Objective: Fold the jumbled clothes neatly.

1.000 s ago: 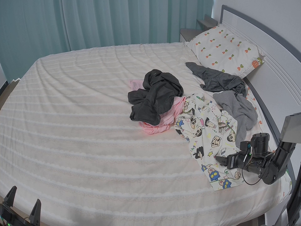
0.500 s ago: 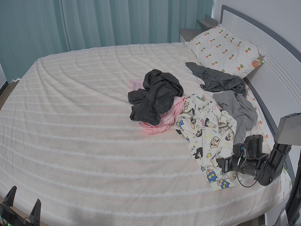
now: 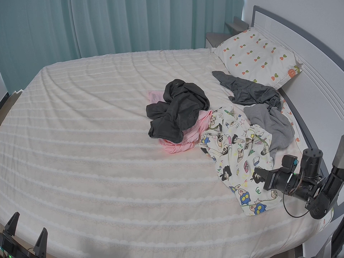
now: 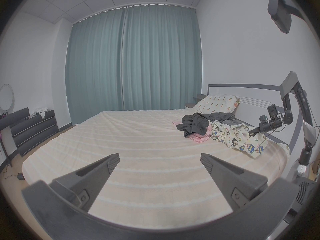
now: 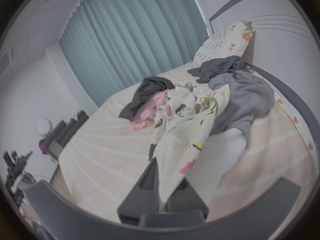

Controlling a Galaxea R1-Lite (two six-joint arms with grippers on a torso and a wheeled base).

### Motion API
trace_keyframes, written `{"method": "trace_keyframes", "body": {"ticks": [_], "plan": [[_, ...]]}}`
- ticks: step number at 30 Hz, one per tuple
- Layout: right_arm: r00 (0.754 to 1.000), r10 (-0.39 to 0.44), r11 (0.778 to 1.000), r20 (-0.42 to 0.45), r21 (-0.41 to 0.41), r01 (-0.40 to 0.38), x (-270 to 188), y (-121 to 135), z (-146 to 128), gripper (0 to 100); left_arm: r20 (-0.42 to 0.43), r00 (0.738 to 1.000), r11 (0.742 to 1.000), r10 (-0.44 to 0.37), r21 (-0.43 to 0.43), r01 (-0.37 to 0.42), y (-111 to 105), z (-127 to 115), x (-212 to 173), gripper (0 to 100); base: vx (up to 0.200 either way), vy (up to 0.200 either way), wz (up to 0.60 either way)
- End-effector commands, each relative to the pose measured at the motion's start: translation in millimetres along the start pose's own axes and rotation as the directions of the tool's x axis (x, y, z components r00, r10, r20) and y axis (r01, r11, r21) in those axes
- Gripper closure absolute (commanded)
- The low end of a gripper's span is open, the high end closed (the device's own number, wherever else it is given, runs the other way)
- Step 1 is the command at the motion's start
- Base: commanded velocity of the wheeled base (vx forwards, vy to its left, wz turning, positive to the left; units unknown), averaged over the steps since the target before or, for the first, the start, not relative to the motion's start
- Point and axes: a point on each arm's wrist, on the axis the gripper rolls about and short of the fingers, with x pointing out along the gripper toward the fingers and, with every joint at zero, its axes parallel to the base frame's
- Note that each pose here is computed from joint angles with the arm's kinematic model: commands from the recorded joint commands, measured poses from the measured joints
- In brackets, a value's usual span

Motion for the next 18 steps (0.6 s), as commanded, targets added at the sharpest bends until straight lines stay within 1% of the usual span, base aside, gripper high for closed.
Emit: {"method": "trace_keyframes", "body": {"ticks": [1,2,3,4,5,6,7,8,11,12,14,15,16,17,18], "plan": [[0.991,0.073,0.995,0.112,0.063,-0.080,-26.2,10.6,16.2,100,0.030,1.000,1.000,-0.007,-0.005,0.008,-0.2,2.4,-1.1,0,0.000,0.000,0.00],[0.991,0.073,0.995,0.112,0.063,-0.080,-26.2,10.6,16.2,100,0.030,1.000,1.000,-0.007,-0.005,0.008,-0.2,2.4,-1.1,0,0.000,0.000,0.00],[0.982,0.111,0.988,0.151,0.089,-0.125,-29.9,13.4,22.5,100,0.209,0.978,0.994,-0.025,-0.097,0.046,0.4,55.5,-15.9,0,0.000,0.000,0.00],[0.978,0.125,0.985,0.164,0.095,-0.141,-30.8,14.3,25.4,100,0.238,0.971,0.986,-0.032,-0.151,0.069,0.7,79.3,-18.9,0,0.000,0.000,0.00],[0.976,0.135,0.983,0.171,0.100,-0.154,-30.6,15.0,27.4,100,0.238,0.970,0.980,-0.044,-0.176,0.088,0.7,93.0,-17.9,0,0.000,0.000,0.00],[0.976,0.135,0.983,0.171,0.100,-0.154,-30.6,15.0,27.4,100,0.238,0.970,0.980,-0.044,-0.176,0.088,0.7,93.0,-17.9,0,0.000,0.000,0.00],[0.967,0.154,0.980,0.201,0.097,-0.176,-30.5,16.5,34.7,100,0.207,0.974,0.980,-0.093,-0.156,0.127,0.0,109.0,-9.5,0,0.000,0.000,0.00],[0.958,0.172,0.976,0.230,0.088,-0.197,-31.6,18.9,42.1,100,0.169,0.975,0.978,-0.144,-0.126,0.167,-0.9,114.1,-1.0,0,0.000,0.000,0.00],[0.935,0.207,0.967,0.287,0.083,-0.240,-35.2,24.2,57.3,100,0.073,0.971,0.969,-0.226,-0.084,0.231,-2.3,116.5,18.0,0,0.000,0.000,0.00],[0.919,0.232,0.959,0.319,0.081,-0.271,-38.2,28.2,67.0,100,0.019,0.961,0.958,-0.276,-0.073,0.276,-3.2,117.4,29.9,0,0.000,0.000,0.00],[0.901,0.261,0.951,0.346,0.070,-0.302,-41.0,32.5,77.3,100,-0.044,0.944,0.944,-0.326,-0.068,0.323,-4.1,118.7,45.5,0,0.000,0.000,0.00],[0.893,0.277,0.946,0.354,0.062,-0.318,-43.1,35.1,84.0,100,-0.077,0.927,0.930,-0.367,-0.054,0.364,-4.9,120.3,58.0,0,0.000,0.000,0.00],[0.887,0.286,0.944,0.363,0.053,-0.326,-45.0,36.9,90.0,100,-0.095,0.911,0.916,-0.400,-0.043,0.398,-5.8,120.4,65.9,0,0.000,0.000,0.00],[0.884,0.290,0.943,0.366,0.048,-0.330,-46.0,38.0,92.9,100,-0.103,0.904,0.909,-0.416,-0.039,0.414,-6.4,120.6,69.8,0,0.000,0.000,0.00],[0.872,0.308,0.937,0.381,0.035,-0.346,-50.9,42.2,104.4,100,-0.134,0.874,0.884,-0.467,-0.034,0.467,-9.1,120.0,83.4,0,0.000,0.000,0.00]]}}
